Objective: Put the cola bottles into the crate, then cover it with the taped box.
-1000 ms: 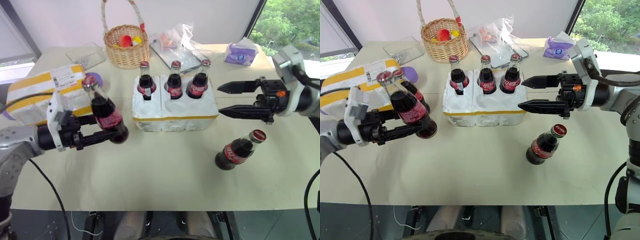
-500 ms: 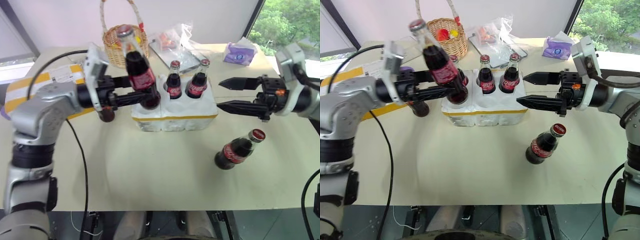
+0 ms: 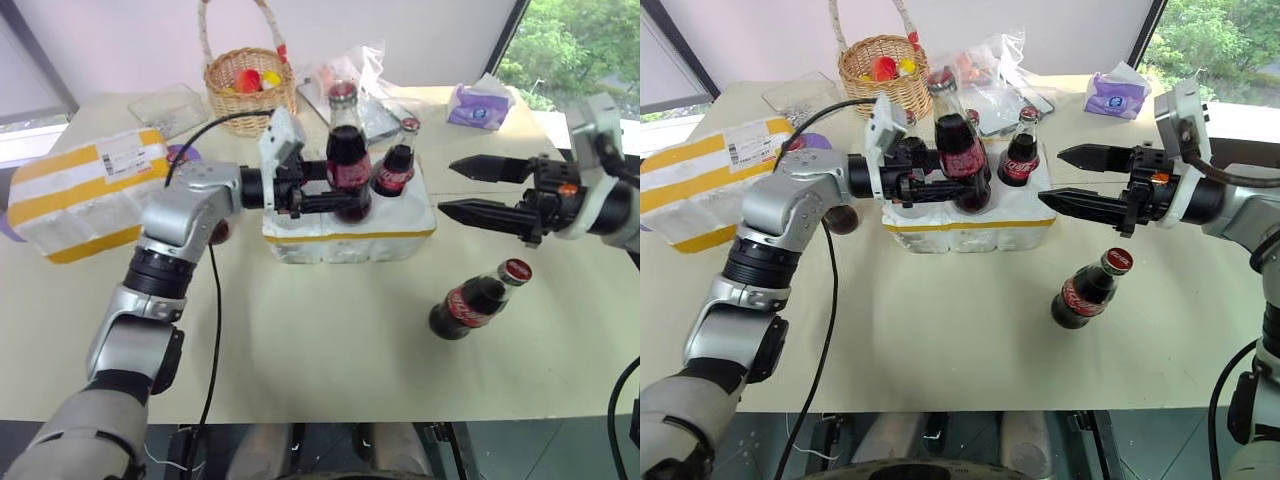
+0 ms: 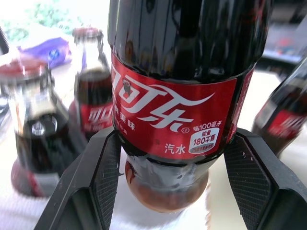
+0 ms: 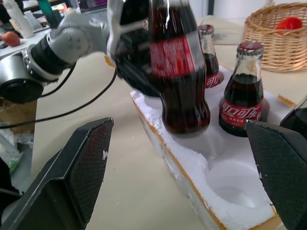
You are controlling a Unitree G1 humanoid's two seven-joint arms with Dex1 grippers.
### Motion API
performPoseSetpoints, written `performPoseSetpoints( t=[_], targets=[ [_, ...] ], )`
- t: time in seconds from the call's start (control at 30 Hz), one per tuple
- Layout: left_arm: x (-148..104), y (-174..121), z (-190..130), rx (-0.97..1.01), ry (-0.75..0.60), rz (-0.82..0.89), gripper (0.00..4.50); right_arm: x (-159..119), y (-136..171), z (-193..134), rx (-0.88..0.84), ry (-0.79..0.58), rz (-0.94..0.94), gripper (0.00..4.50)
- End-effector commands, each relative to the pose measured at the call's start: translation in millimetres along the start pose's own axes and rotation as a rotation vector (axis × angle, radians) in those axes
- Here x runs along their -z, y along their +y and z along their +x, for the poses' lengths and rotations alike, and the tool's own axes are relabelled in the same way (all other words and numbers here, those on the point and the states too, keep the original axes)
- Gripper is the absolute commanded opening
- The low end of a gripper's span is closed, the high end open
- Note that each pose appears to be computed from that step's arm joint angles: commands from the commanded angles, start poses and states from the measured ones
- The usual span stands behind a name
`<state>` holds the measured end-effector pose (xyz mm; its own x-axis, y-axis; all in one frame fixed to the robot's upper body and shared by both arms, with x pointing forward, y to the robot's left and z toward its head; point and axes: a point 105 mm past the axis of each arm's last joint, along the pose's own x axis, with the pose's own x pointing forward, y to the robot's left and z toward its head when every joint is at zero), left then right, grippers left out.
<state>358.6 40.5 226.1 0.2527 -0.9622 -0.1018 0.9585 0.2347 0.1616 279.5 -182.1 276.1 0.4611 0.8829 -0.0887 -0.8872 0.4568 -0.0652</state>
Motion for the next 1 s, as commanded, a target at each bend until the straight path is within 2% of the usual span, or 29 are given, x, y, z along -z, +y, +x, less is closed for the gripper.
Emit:
performPoseSetpoints(
  t=[0.03,0.37,0.5,0.63,0.77,0.9,1.0],
  targets=[
    [-16,3,7,-0.021,-0.009,0.125,2.59,-11,3,-3,0.020,-0.033,-0.049,4.50],
    [3,6,21,-0.085,0.021,0.104,2.59,3,-7,-6,0.066,0.033,-0.063,4.50],
    [12,4,19,-0.099,0.045,0.095,4.48,3,-12,-4,0.073,0.033,-0.063,4.50],
    [10,6,9,-0.122,0.039,0.083,4.48,4,-17,-1,0.069,0.036,-0.068,4.50],
    [-9,5,-13,-0.141,-0.020,0.071,4.48,3,-22,3,0.058,0.036,-0.074,4.50],
    [-44,-12,-59,-0.133,-0.125,0.036,4.48,2,-25,7,0.032,0.039,-0.077,4.50],
    [-52,-32,-97,-0.137,-0.136,-0.001,4.48,3,-27,10,0.014,0.047,-0.077,4.50]
  ],
)
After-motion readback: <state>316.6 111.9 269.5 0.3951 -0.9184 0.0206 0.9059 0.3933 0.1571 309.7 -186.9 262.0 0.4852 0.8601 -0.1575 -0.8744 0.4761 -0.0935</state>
